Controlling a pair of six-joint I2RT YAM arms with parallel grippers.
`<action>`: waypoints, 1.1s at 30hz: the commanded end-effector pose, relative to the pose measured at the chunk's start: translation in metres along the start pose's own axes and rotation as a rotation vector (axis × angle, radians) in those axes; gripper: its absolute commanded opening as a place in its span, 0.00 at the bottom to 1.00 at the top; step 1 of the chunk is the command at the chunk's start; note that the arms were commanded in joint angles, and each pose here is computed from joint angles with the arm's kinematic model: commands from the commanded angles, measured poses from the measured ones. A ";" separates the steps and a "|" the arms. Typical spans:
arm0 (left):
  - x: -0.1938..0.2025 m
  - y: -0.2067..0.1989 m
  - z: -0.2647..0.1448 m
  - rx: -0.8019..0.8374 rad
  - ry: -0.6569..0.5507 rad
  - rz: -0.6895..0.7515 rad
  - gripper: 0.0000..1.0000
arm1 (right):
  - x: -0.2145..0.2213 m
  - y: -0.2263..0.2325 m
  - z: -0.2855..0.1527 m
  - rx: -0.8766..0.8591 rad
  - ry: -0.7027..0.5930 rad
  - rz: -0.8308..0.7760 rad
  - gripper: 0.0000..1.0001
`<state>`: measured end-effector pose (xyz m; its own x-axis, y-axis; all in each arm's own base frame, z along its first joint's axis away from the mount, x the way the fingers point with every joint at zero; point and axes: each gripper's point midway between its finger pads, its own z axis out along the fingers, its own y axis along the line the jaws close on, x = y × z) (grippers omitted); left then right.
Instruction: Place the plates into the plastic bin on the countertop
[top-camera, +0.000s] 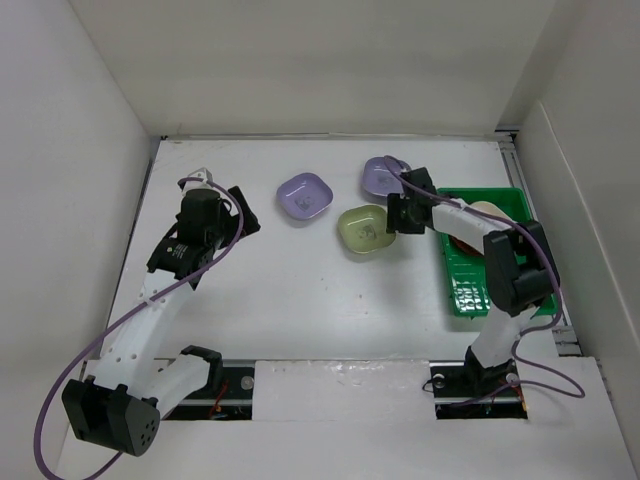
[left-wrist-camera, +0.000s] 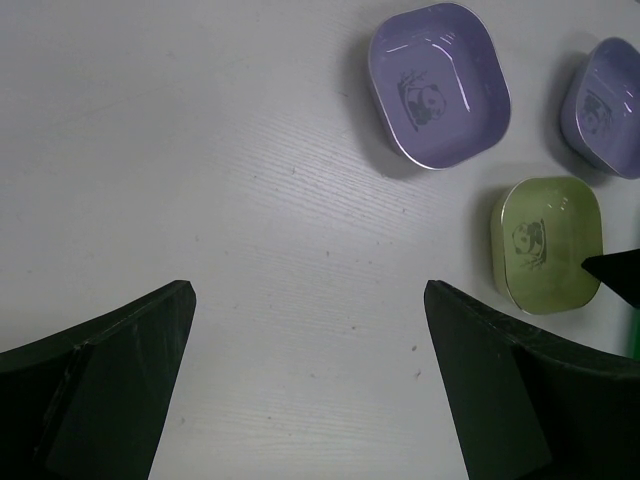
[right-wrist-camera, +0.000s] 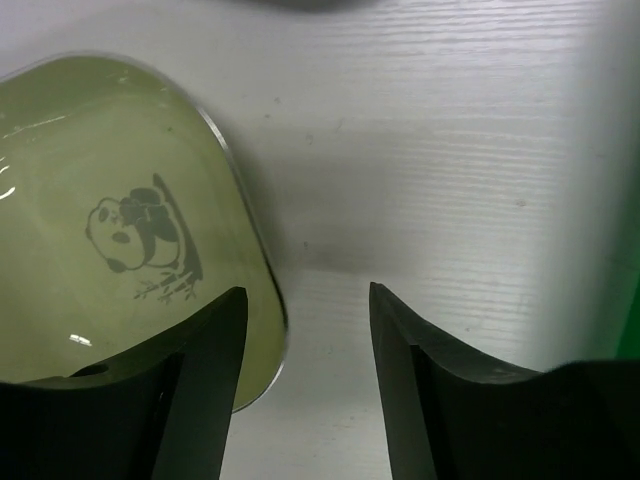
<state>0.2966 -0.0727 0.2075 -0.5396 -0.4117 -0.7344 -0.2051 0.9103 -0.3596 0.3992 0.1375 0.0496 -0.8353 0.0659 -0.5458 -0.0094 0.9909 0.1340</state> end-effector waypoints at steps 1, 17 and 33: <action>-0.009 -0.005 -0.003 0.025 -0.032 0.000 1.00 | -0.004 0.027 0.000 -0.084 -0.029 -0.030 0.57; -0.012 -0.003 -0.005 0.014 -0.050 -0.002 1.00 | 0.003 0.062 -0.052 -0.150 -0.150 -0.006 0.00; -0.011 -0.007 -0.008 0.047 -0.050 0.005 1.00 | -0.051 -0.206 -0.127 0.248 -0.434 0.694 0.00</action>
<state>0.2949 -0.0726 0.2128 -0.5282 -0.4102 -0.7434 -0.1932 0.9107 -0.3652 0.3833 -0.0594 0.1538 -0.4110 0.5685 -0.7126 0.5288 0.7854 0.3216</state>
